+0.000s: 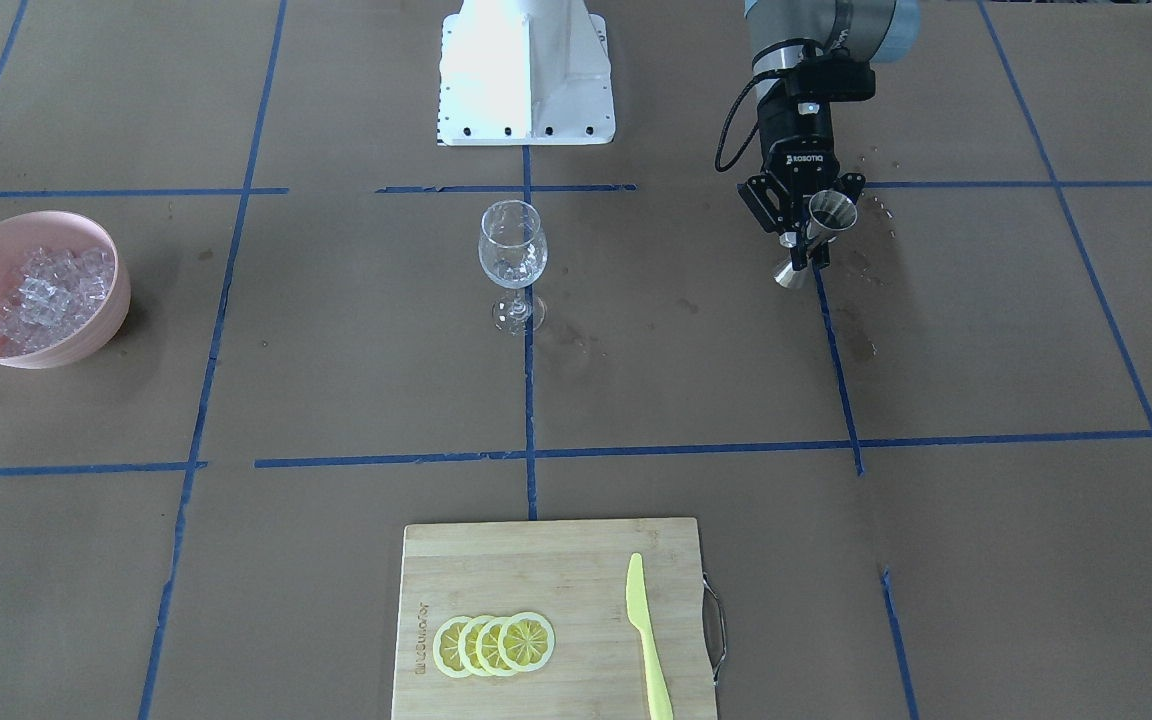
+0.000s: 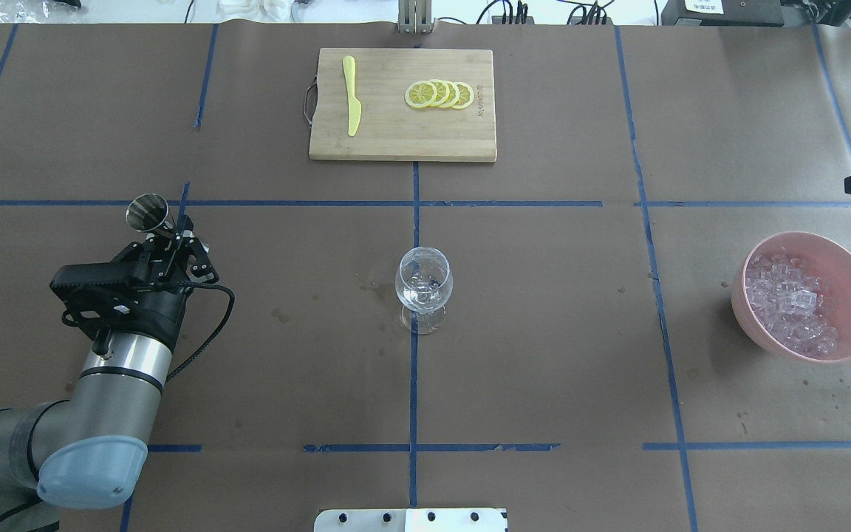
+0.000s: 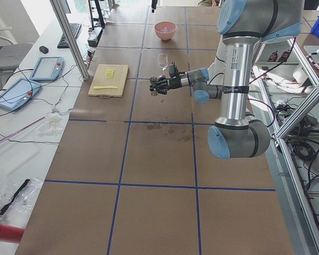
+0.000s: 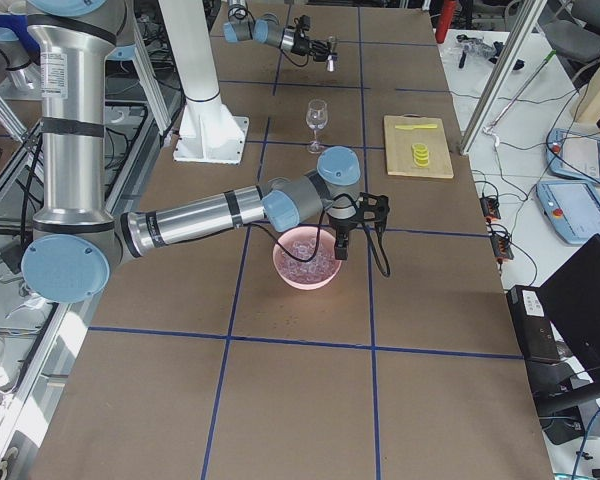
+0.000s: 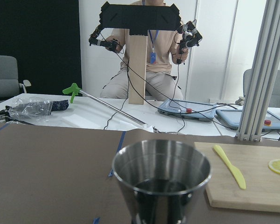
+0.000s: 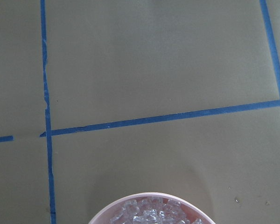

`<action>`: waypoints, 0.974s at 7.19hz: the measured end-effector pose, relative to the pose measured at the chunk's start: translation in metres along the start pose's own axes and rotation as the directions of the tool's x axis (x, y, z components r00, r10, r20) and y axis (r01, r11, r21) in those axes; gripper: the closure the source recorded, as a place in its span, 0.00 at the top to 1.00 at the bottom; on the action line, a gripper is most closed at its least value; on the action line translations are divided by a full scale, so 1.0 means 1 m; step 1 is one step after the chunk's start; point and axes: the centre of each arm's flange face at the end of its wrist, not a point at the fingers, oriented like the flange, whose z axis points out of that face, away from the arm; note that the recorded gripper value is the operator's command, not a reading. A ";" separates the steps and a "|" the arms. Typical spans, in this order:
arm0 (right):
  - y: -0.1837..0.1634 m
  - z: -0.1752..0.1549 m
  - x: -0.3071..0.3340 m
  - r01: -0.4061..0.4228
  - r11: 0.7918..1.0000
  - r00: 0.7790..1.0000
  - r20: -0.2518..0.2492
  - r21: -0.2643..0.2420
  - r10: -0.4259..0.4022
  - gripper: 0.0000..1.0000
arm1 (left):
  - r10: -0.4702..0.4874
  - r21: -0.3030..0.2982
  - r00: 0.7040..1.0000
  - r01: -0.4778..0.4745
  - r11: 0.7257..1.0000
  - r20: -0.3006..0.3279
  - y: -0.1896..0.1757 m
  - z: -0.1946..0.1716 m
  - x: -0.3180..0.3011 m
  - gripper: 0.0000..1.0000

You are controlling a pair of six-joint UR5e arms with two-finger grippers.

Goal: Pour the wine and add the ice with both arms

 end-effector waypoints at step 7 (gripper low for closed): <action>0.069 0.064 -0.029 0.021 1.000 0.999 -0.037 -0.004 -0.021 1.00 | 0.109 -0.050 0.987 -0.116 0.992 -0.118 -0.059 0.001 0.084 0.00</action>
